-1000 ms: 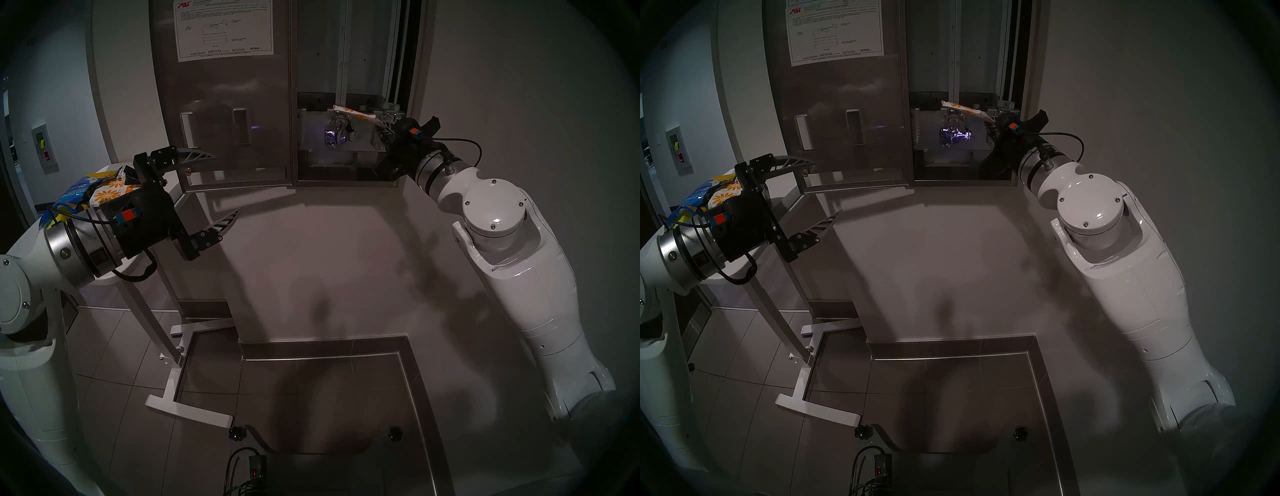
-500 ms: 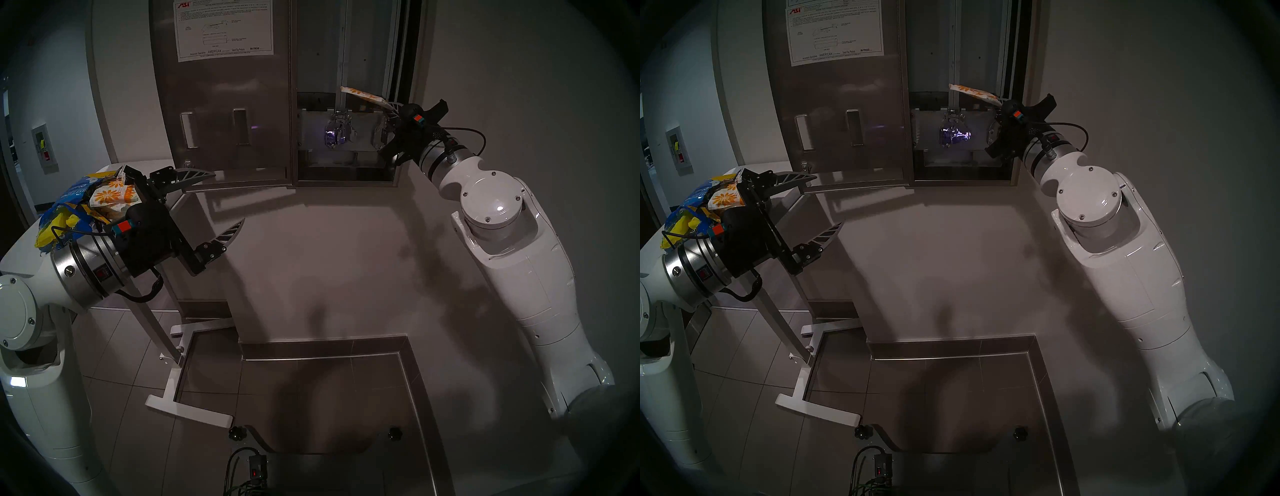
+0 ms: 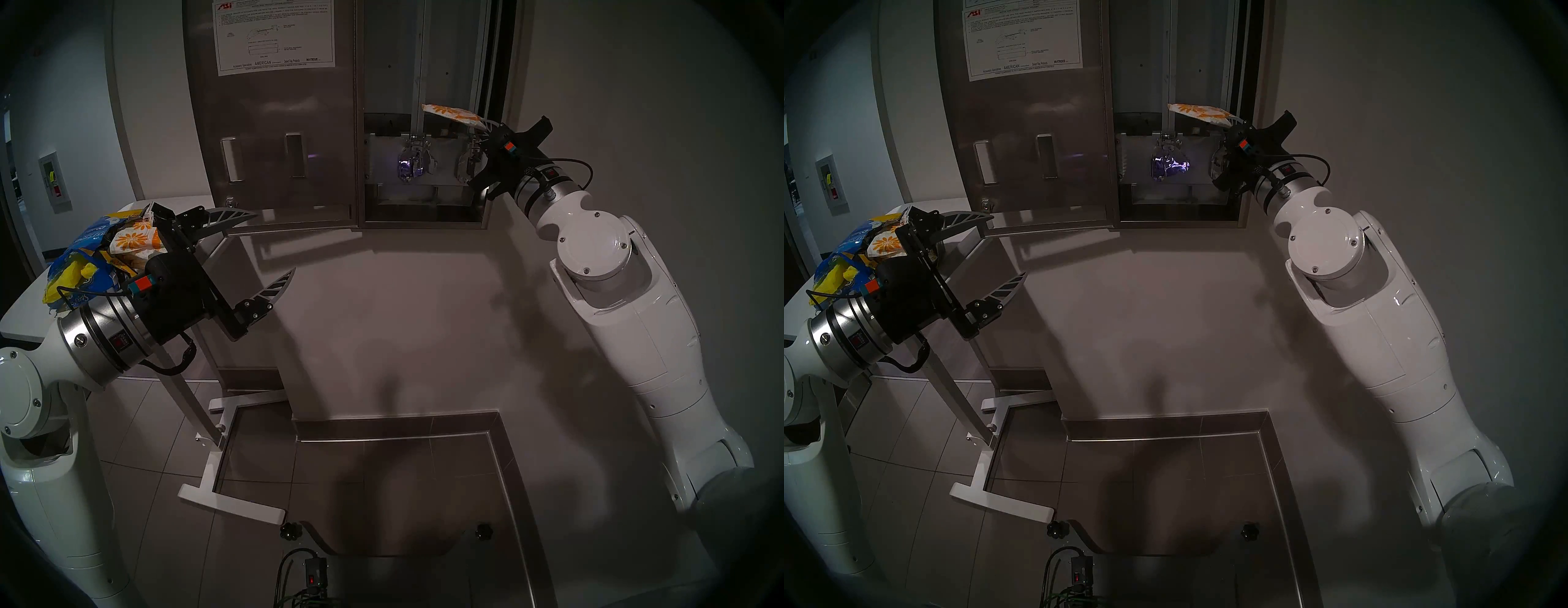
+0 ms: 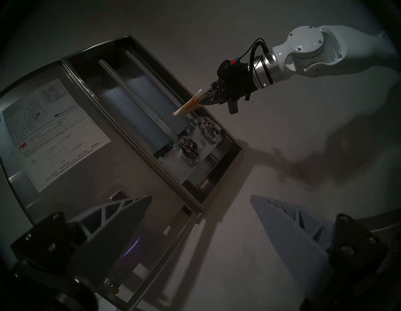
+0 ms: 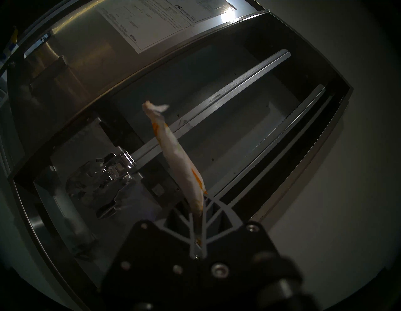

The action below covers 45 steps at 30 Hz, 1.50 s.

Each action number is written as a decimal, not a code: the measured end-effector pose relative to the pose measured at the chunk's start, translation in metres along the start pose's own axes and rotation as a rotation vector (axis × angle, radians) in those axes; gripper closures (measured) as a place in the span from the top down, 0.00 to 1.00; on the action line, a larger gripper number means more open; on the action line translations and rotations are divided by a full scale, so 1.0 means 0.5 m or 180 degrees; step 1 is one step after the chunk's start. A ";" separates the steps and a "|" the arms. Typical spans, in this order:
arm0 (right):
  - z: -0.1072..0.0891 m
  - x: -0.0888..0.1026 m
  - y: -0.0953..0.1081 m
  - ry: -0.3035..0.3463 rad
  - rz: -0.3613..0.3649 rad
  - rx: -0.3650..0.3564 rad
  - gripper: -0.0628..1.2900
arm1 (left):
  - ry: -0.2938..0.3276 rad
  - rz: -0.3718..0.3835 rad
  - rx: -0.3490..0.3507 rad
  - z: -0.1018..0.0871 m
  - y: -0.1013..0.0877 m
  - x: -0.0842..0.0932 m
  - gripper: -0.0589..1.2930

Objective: Open the dispenser door, put the pads inside, close the door

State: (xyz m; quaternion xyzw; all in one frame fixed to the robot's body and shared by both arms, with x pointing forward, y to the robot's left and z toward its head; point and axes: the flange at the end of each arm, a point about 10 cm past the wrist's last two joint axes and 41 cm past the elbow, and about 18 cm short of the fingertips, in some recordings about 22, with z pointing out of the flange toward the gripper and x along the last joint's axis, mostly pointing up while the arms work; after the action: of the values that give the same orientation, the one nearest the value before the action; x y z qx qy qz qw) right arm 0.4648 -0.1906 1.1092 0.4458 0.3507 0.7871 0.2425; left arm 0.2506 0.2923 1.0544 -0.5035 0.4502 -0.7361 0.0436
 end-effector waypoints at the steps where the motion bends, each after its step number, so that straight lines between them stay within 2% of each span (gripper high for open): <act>1: 0.001 -0.002 -0.001 -0.0003 -0.0024 -0.0005 0.02 | 0.0003 0.0000 0.0003 0.000 0.000 0.000 0.96; 11: 0.014 -0.016 -0.015 -0.0061 -0.0151 -0.0026 0.02 | 0.0023 0.0006 0.0023 -0.003 0.002 -0.001 0.96; 20: 0.035 -0.026 -0.050 -0.0270 -0.0127 -0.0033 0.02 | 0.0035 0.0008 0.0032 -0.004 0.003 -0.001 0.96; 29: 0.055 -0.013 -0.079 -0.0407 -0.0096 -0.0101 0.02 | 0.0043 0.0007 0.0038 -0.005 0.004 -0.002 0.96; 45: 0.084 0.003 -0.082 -0.0566 -0.0112 -0.0336 0.02 | 0.0052 0.0005 0.0043 -0.006 0.006 -0.002 0.96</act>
State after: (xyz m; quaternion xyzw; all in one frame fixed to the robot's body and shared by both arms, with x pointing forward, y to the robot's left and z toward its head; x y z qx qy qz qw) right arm 0.5033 -0.1494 1.0937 0.4943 0.2937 0.7574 0.3095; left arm 0.2477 0.2928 1.0511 -0.4968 0.4459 -0.7432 0.0438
